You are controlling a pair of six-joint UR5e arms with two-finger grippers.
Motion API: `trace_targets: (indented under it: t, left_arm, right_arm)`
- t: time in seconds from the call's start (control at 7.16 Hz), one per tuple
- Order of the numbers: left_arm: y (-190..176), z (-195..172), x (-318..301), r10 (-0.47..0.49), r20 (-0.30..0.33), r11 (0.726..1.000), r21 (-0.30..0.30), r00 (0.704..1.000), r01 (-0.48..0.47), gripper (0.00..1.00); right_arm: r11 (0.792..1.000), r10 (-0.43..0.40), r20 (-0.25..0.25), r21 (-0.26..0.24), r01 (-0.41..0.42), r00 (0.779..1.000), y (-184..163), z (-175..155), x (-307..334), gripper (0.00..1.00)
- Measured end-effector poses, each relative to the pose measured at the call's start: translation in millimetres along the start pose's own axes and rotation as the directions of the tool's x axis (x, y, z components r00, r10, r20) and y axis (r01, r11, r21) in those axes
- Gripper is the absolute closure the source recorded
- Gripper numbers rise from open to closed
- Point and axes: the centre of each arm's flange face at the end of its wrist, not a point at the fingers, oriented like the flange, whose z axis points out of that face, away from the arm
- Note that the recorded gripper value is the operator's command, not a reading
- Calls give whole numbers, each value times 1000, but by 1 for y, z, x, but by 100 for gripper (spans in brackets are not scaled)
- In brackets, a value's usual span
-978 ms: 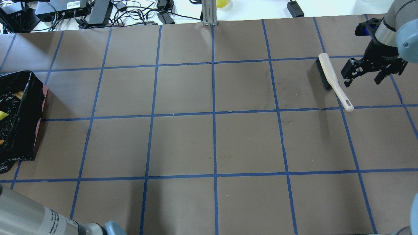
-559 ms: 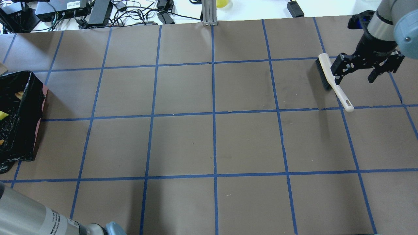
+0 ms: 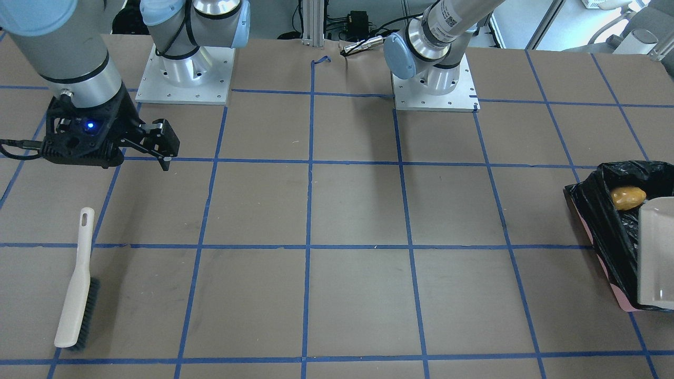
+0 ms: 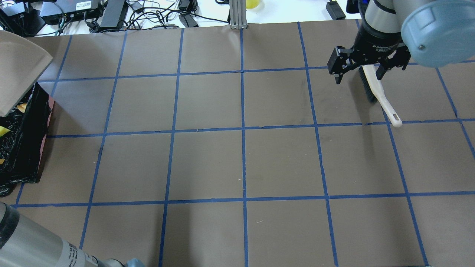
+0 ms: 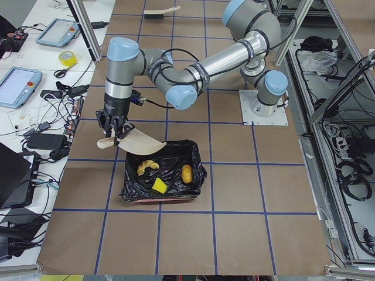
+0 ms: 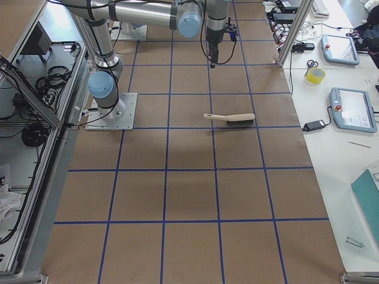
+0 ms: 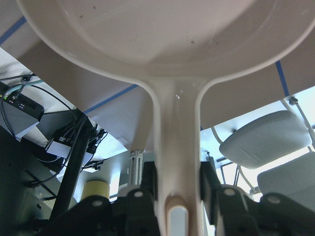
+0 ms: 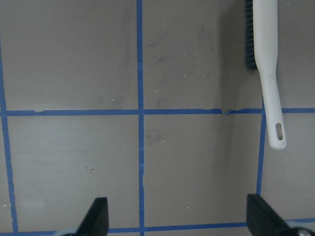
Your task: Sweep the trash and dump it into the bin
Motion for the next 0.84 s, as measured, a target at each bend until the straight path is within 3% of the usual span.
trace_targets:
  t: [0.42,0.84]
  left_arm:
    - [-89,-8,-76,-144,-35,977,156,989,148,100]
    - [-153,8,-113,-287,-100,896,325,953,304,100]
  right_arm:
    - [1000,13,0,-4,-13,1000,10,-9,-8,0]
    - [1000,13,16,5,-13,1000,13,-13,-12,0]
